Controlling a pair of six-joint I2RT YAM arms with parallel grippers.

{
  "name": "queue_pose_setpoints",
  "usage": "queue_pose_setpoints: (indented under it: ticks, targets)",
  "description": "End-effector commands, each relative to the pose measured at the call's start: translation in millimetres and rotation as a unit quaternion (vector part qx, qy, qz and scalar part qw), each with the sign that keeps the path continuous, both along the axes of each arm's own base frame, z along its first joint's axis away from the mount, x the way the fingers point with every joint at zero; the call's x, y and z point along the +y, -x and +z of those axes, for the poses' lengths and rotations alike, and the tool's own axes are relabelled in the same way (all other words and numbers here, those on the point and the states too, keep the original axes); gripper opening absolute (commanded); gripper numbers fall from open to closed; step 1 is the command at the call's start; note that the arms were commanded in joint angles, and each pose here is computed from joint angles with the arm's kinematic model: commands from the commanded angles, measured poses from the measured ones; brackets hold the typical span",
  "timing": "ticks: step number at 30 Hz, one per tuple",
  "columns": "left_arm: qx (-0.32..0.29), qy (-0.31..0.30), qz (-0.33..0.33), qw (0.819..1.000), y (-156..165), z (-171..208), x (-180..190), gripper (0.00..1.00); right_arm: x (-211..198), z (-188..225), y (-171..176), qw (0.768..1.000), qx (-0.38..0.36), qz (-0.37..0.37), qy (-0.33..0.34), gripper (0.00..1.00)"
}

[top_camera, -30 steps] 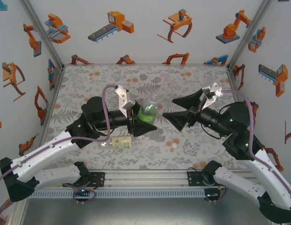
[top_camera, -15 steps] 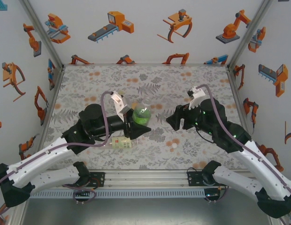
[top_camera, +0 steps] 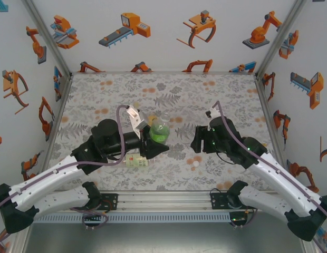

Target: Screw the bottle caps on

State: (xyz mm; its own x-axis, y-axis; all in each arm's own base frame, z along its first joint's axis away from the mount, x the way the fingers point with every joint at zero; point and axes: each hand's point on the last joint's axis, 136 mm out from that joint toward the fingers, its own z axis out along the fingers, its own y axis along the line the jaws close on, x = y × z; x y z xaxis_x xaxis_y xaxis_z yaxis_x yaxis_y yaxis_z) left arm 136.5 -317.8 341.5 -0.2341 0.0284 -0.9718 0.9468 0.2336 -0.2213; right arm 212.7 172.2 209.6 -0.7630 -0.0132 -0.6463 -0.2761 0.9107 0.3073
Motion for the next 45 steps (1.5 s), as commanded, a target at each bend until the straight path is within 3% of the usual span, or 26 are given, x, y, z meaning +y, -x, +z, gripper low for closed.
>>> queue_pose_setpoints:
  ticks: [1, 16, 34, 45]
  targets:
    - [-0.006, 0.013, -0.011, 1.0, 2, 5, -4, 0.0, -7, -23, 1, 0.999, 0.033, -0.03, 0.015, 0.61]
    - [-0.024, -0.023, 0.057, 0.998, -26, -14, -2, 0.0, -4, -97, 0, 0.985, 0.146, -0.053, 0.078, 0.59]
    - [-0.021, -0.04, 0.1, 0.994, -40, -23, 14, 0.0, -87, -128, -36, 0.961, 0.216, -0.123, 0.12, 0.58]
    - [-0.015, -0.041, 0.104, 0.994, -42, -26, 16, 0.0, -99, -159, -51, 0.949, 0.241, -0.132, 0.155, 0.58]
